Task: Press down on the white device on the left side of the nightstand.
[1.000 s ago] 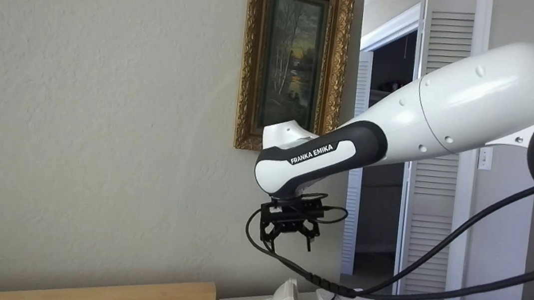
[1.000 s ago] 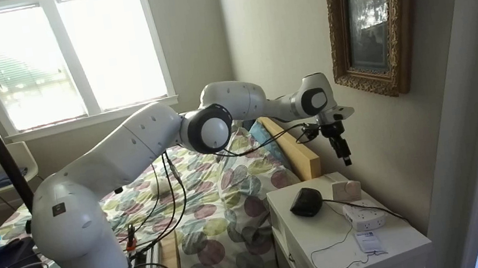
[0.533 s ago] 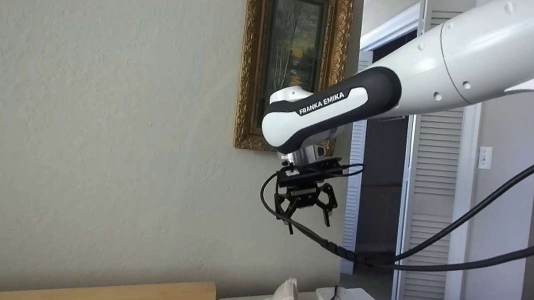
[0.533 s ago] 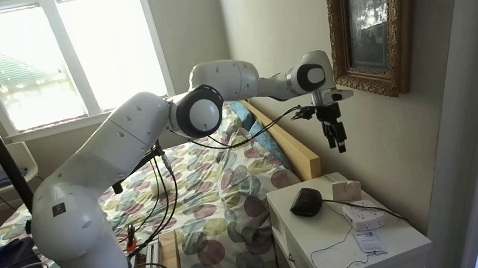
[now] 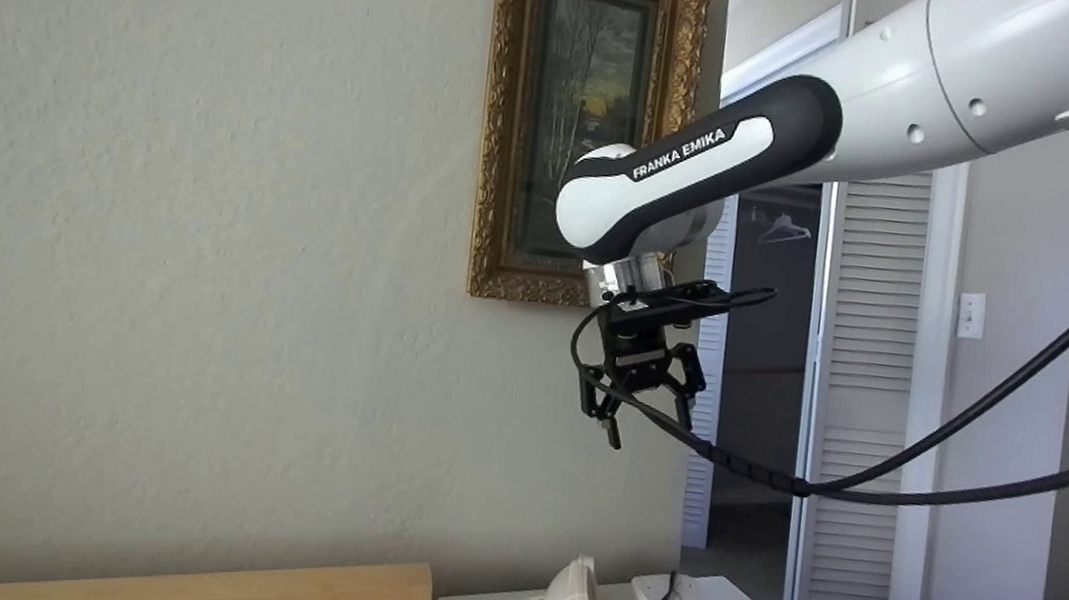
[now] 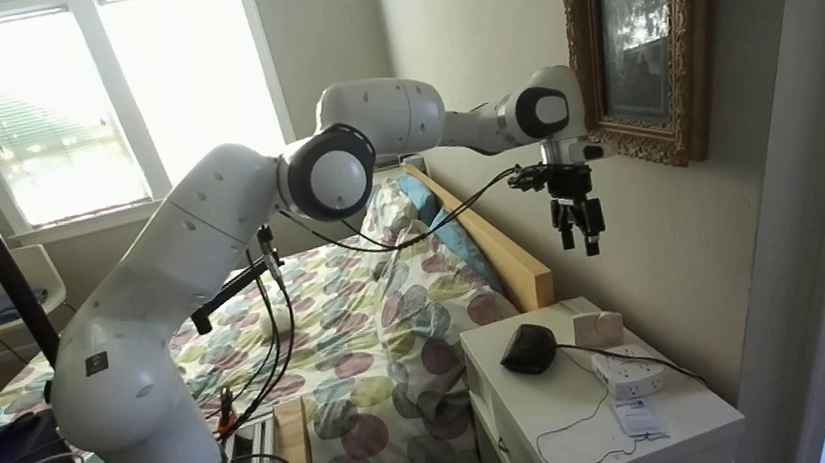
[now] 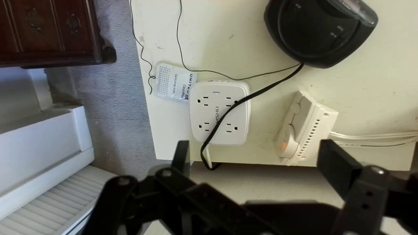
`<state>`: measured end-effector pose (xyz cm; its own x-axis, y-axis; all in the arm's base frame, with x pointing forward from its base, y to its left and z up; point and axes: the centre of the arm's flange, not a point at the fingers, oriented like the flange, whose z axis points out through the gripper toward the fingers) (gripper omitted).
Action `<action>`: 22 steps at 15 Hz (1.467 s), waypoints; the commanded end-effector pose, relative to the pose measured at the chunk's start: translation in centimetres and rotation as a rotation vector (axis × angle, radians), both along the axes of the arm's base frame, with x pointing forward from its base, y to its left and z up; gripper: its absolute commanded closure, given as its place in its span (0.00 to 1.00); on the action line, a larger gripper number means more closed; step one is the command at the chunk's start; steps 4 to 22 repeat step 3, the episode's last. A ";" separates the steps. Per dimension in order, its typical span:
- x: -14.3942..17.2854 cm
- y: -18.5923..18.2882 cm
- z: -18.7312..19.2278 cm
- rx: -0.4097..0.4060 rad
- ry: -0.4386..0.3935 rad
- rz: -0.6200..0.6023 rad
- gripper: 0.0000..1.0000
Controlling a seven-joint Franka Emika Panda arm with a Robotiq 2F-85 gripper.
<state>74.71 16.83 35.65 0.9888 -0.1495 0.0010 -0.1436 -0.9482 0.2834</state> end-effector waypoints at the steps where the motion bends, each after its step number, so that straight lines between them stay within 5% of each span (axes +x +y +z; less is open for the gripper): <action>1: -0.1 0.1 -0.1 0.001 0.003 0.002 0.00; 22: -0.1 0.2 -0.3 0.002 0.008 0.003 0.00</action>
